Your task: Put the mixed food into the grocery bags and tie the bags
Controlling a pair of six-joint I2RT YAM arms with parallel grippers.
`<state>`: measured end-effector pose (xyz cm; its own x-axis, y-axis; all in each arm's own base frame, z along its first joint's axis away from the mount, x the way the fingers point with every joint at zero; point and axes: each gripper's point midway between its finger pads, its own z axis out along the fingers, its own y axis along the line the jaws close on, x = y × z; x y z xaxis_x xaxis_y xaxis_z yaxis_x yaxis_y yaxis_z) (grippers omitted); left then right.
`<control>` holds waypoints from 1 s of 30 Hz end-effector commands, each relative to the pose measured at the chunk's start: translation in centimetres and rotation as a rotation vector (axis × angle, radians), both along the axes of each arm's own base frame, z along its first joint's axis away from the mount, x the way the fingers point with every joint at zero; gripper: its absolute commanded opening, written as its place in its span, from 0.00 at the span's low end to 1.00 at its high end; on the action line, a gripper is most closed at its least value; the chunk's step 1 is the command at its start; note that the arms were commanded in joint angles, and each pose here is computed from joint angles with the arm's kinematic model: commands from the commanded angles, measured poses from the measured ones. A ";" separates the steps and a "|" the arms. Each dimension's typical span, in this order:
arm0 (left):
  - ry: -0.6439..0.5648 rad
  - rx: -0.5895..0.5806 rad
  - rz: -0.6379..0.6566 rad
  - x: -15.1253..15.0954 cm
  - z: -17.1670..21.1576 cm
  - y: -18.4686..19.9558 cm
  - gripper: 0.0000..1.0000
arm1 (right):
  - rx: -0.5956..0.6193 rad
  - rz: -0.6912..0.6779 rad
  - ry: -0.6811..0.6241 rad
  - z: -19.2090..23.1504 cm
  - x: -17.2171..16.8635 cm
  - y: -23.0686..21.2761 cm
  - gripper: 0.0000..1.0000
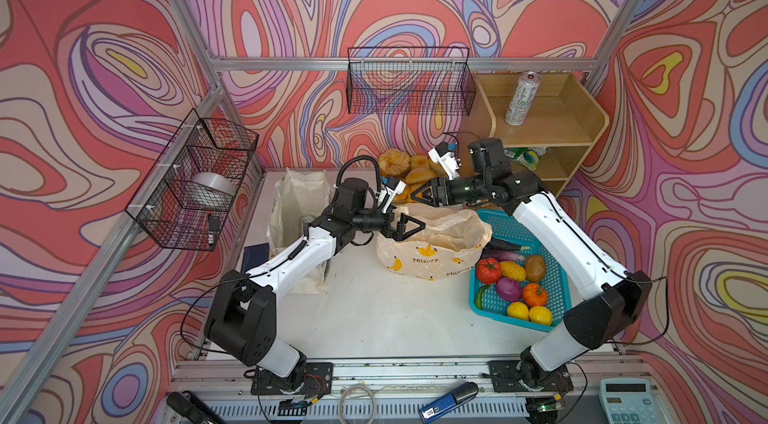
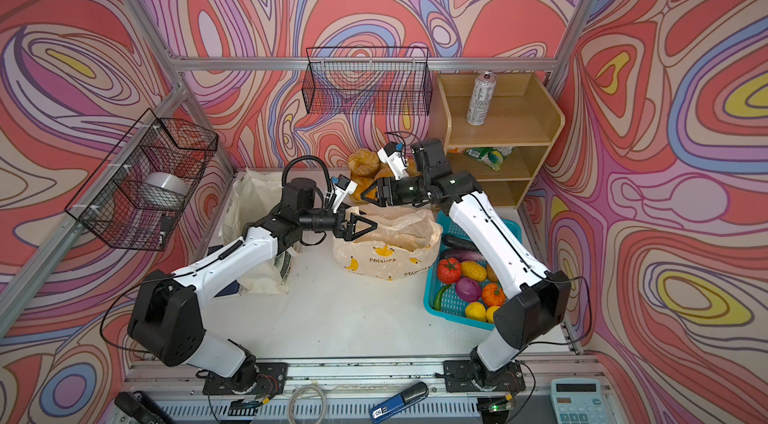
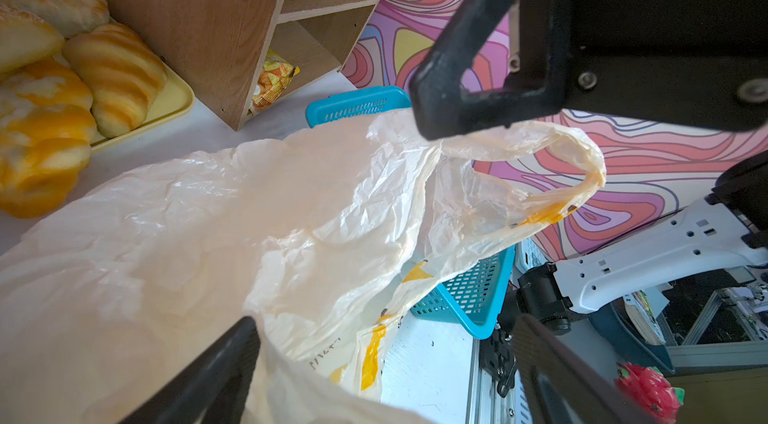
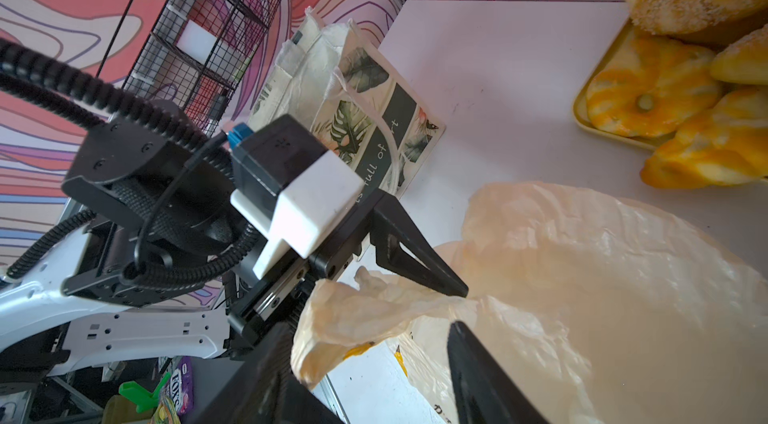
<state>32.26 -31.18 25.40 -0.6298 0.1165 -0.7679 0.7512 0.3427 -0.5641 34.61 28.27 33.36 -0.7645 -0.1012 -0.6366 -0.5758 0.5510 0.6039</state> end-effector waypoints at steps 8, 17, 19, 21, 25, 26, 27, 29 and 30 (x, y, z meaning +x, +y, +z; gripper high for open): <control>-0.088 0.122 0.035 0.3 -0.9 1.4 1.00 | -0.010 0.060 0.068 -2.9 -1.4 2.7 0.58; -0.133 0.152 0.066 0.2 -0.8 2.2 1.00 | -0.026 0.042 0.089 -4.4 -1.5 3.0 0.54; -0.149 0.169 0.084 0.1 -0.8 2.7 1.00 | -0.026 0.035 0.092 -4.3 -1.4 3.0 0.54; -0.156 0.186 0.094 -0.1 -0.7 3.1 1.00 | -0.025 0.033 0.089 -4.2 -1.3 3.0 0.55; -0.175 0.220 0.106 -0.8 -0.2 4.0 1.00 | -0.019 0.028 0.081 -3.8 -1.1 3.1 0.57; -0.179 0.228 0.107 -1.0 -0.1 4.2 1.00 | -0.020 0.025 0.081 -3.8 -1.0 3.1 0.57; -0.185 0.233 0.105 -1.2 0.0 4.4 1.00 | -0.021 0.020 0.081 -3.7 -0.9 3.1 0.58; -0.174 0.250 0.105 -1.8 -0.1 4.9 1.00 | -0.023 0.013 0.073 -3.5 -0.7 3.0 0.59; -0.176 0.253 0.107 -2.0 0.0 5.1 1.00 | -0.021 0.009 0.073 -3.4 -0.7 3.0 0.59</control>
